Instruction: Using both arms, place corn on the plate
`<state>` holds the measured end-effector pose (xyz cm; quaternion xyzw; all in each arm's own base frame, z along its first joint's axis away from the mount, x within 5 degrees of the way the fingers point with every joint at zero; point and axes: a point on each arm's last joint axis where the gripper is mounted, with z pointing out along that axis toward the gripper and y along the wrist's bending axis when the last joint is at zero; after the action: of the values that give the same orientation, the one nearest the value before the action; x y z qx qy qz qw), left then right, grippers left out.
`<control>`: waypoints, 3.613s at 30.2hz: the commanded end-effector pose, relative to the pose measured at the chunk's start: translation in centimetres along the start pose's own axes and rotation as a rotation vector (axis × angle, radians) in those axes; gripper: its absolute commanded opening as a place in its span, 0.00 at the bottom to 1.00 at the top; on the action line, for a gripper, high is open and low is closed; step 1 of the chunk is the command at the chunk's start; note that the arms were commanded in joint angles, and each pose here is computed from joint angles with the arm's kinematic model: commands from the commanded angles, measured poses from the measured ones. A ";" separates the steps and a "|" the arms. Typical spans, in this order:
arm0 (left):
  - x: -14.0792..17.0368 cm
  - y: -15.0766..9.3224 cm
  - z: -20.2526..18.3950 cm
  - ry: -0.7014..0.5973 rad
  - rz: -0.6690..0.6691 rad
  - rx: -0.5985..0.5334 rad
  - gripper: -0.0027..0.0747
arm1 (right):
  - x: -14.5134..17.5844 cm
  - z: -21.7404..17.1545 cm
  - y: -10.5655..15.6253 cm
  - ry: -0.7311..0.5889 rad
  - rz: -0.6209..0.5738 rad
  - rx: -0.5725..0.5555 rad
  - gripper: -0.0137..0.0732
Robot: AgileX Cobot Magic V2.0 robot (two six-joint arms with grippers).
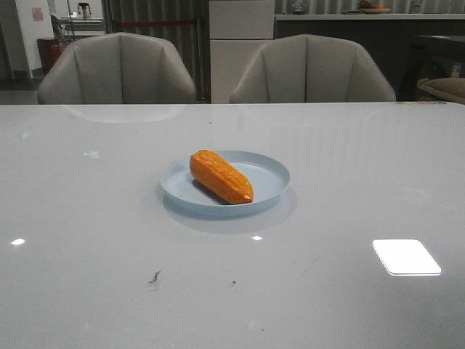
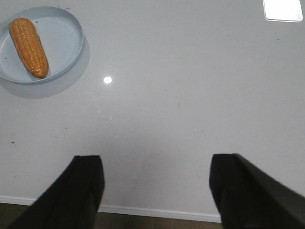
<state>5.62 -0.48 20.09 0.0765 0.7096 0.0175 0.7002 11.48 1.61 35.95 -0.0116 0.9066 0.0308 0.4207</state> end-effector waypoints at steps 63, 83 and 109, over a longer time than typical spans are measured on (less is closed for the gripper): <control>0.6 0.0 0.1 -0.045 -0.010 -0.009 0.15 | 12.5 0.9 -1.6 -1.020 0.096 -0.038 0.23; 0.6 0.0 0.1 -0.045 -0.010 -0.009 0.15 | 15.4 4.9 -1.9 -0.781 0.171 -0.047 0.23; 0.6 0.0 0.1 -0.045 -0.010 -0.009 0.15 | 15.4 4.9 -1.9 -0.780 0.171 -0.046 0.23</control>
<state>5.61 -0.48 20.02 0.0761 0.7121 0.0166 0.6977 5.67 0.11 19.32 0.0720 0.7220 0.0812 0.6833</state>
